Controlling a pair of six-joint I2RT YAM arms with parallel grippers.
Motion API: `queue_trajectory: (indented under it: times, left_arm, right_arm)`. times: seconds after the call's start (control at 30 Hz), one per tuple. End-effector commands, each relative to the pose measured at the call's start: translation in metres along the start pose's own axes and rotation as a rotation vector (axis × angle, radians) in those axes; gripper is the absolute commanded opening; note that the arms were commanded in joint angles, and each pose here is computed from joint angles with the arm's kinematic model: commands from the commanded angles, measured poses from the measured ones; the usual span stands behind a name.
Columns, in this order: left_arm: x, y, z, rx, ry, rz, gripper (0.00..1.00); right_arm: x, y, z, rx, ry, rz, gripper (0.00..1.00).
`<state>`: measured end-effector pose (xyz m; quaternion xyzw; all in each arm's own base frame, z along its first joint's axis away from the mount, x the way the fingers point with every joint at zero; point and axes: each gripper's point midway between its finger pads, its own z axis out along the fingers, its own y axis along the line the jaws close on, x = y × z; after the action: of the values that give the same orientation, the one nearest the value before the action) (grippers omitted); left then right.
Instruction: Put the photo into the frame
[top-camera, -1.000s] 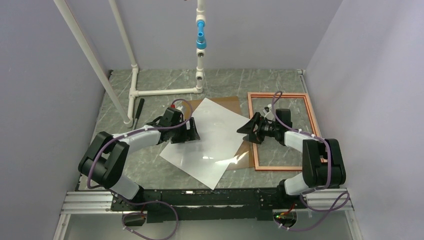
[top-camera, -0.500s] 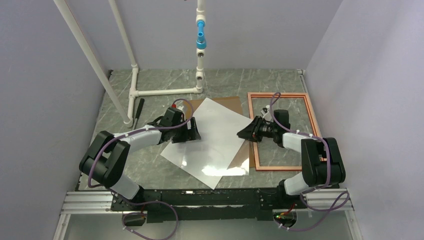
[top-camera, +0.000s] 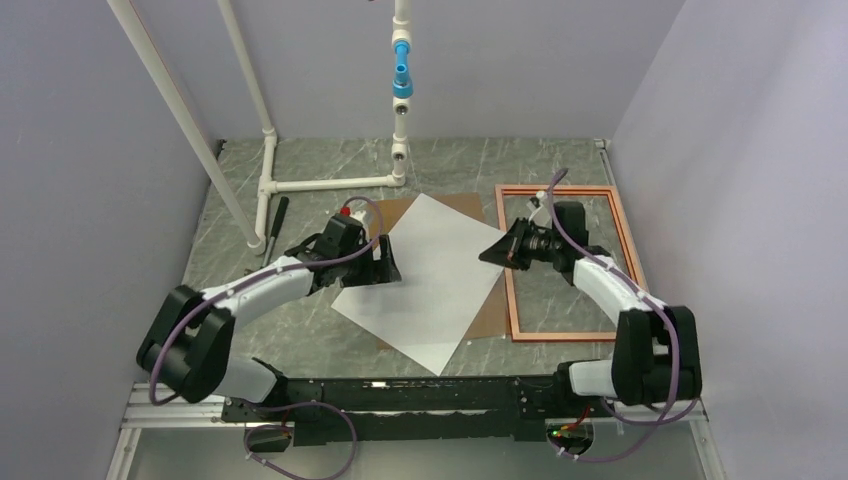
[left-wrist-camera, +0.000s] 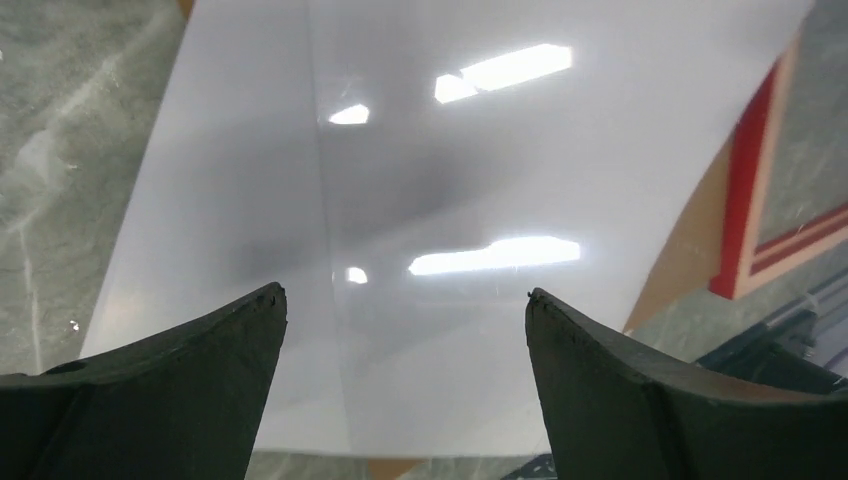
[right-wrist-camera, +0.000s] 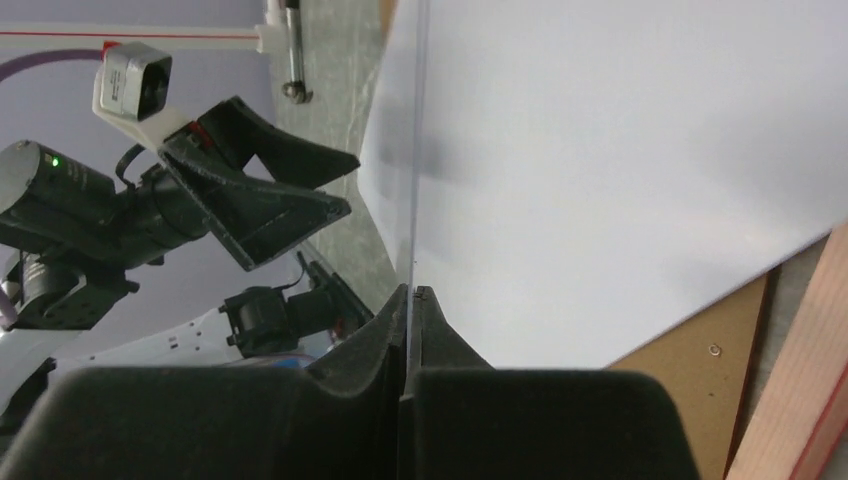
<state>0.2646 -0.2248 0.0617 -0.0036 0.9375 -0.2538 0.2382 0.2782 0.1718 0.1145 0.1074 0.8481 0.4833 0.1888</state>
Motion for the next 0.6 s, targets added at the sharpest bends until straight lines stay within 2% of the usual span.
queue_trajectory:
  times: [0.0, 0.23, 0.4, 0.57]
  left_arm:
    - [-0.027, -0.028, -0.033, 0.058, -0.122, 0.061, 0.93]
    - [-0.039, -0.059, -0.057, 0.108, -0.195, 0.137, 0.92]
    - [-0.035, -0.076, -0.048, 0.102, -0.165, 0.181, 0.92]
    - [-0.032, -0.111, -0.032, 0.128, -0.124, 0.239, 0.91]
  right_arm:
    - [-0.031, 0.038, -0.03, 0.072, -0.115, -0.16, 0.0]
    - [-0.061, 0.076, -0.077, 0.191, -0.299, -0.271, 0.0]
    - [-0.078, 0.091, -0.121, 0.334, -0.451, -0.325, 0.0]
    - [-0.091, 0.101, -0.164, 0.465, -0.597, -0.381, 0.0]
